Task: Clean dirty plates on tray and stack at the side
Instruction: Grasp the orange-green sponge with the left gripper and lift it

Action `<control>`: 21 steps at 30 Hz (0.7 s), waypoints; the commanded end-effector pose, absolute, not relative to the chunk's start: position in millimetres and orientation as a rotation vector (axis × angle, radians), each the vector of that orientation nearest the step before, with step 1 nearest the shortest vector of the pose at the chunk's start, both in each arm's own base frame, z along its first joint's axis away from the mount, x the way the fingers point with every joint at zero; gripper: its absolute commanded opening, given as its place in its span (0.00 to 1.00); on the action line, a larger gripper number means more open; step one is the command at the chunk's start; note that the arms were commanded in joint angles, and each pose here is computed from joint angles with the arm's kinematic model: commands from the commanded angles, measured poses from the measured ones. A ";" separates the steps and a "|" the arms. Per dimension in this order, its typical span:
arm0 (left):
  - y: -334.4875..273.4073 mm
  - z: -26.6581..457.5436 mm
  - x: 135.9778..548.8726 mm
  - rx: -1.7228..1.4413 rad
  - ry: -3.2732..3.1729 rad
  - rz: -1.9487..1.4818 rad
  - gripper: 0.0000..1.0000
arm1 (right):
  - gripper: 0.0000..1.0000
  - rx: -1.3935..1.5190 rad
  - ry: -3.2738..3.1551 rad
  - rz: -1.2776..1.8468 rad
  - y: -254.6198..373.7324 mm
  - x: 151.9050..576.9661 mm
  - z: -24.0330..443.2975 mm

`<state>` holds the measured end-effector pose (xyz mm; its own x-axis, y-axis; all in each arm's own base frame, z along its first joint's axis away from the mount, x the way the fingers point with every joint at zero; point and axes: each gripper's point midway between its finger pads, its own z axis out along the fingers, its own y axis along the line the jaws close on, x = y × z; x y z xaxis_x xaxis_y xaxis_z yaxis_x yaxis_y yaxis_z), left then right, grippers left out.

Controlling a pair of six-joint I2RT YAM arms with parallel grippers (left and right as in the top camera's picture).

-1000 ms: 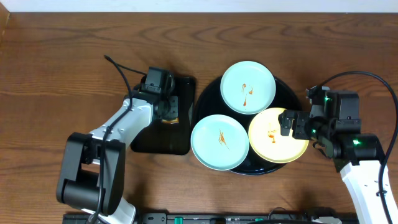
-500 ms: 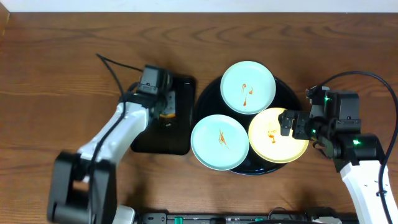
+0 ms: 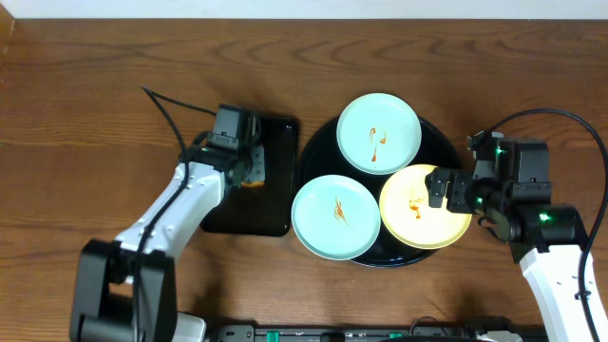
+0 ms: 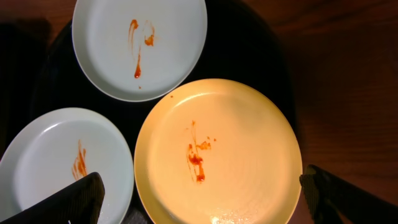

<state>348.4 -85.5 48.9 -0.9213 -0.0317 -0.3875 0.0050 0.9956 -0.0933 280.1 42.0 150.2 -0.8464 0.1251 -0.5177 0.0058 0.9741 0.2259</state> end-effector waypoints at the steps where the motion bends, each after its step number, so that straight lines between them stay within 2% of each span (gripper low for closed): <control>1: -83.7 25.1 337.9 -0.037 2.812 -0.108 0.07 | 0.99 0.064 2.544 0.298 44.2 283.6 158.7; 8: -81.1 -14.0 327.8 -0.036 2.920 -0.069 0.08 | 0.99 0.065 2.548 0.298 44.2 282.7 158.1; 9: -81.0 -17.3 327.2 -0.036 2.928 -0.067 0.11 | 0.99 0.065 2.548 0.298 44.2 282.7 158.1; 11: -80.9 -20.7 327.1 -0.036 2.933 -0.065 0.24 | 0.99 0.064 2.548 0.298 44.2 282.7 158.1; 17: -82.4 -16.9 332.7 -0.036 2.907 -0.074 0.22 | 0.99 0.065 2.551 0.298 44.1 282.2 157.8; 19: -82.9 -14.0 335.0 -0.035 2.899 -0.077 0.08 | 0.99 0.065 2.552 0.298 44.1 282.0 157.6; 21: -83.9 -7.0 338.9 -0.035 2.877 -0.084 0.08 | 0.99 0.065 2.552 0.298 44.1 282.0 157.6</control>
